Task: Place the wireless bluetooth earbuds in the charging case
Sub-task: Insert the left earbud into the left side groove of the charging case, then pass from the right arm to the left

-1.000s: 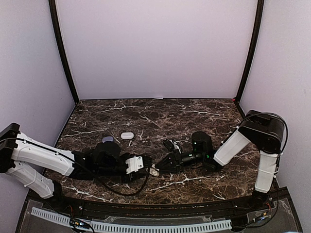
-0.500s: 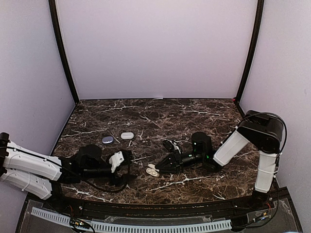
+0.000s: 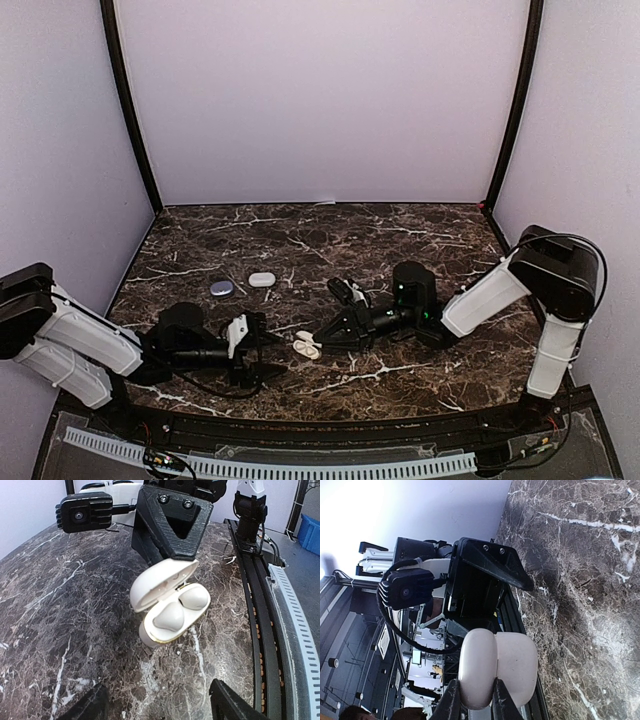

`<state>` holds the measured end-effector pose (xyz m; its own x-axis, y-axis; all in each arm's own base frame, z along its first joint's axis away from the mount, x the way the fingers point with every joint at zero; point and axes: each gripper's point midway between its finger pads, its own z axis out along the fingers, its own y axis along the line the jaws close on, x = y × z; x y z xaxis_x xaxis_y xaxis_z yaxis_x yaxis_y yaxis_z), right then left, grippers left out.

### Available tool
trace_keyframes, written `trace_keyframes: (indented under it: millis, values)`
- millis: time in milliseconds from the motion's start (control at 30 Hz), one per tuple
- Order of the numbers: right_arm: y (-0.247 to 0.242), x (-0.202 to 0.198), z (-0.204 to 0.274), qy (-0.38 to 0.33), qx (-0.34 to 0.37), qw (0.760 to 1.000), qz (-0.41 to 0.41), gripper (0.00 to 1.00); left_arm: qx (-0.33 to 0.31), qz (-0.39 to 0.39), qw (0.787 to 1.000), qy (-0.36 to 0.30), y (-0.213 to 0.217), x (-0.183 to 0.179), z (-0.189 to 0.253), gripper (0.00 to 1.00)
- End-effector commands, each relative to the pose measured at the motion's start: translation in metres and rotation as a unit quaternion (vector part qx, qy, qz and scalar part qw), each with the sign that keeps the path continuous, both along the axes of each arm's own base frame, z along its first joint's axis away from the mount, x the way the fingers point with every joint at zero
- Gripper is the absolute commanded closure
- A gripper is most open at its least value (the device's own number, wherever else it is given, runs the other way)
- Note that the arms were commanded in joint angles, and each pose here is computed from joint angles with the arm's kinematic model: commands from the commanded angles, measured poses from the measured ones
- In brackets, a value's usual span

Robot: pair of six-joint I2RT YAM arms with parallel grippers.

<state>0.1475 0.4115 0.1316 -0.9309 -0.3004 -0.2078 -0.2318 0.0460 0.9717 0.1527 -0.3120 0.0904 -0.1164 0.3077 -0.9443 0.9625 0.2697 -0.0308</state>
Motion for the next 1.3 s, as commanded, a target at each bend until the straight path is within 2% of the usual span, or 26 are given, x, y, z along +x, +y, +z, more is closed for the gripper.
trace_keyframes:
  millis: [0,167,600,867,1100,1267]
  values:
    - [0.006,-0.009,0.024,-0.029,0.028,0.999,0.027,0.87,-0.061,-0.037,0.997,-0.038,-0.006,-0.007,0.026,0.28]
    - [0.008,-0.012,0.03,-0.036,0.03,0.998,0.033,0.87,-0.12,-0.063,0.989,-0.056,0.002,-0.012,0.044,0.29]
    - [0.009,-0.014,0.037,-0.047,0.037,0.998,0.038,0.87,-0.146,-0.131,0.979,-0.052,-0.006,-0.024,0.039,0.31]
    - [0.009,-0.015,0.039,-0.048,0.037,0.997,0.042,0.87,-0.133,-0.146,0.979,-0.042,-0.017,-0.019,0.034,0.35]
    - [0.008,-0.016,0.04,-0.049,0.039,0.997,0.043,0.87,-0.12,-0.117,0.985,-0.038,-0.02,-0.007,0.027,0.34]
    - [0.01,-0.016,0.042,-0.051,0.042,0.997,0.047,0.87,-0.11,-0.134,0.985,-0.026,-0.028,-0.006,0.022,0.33]
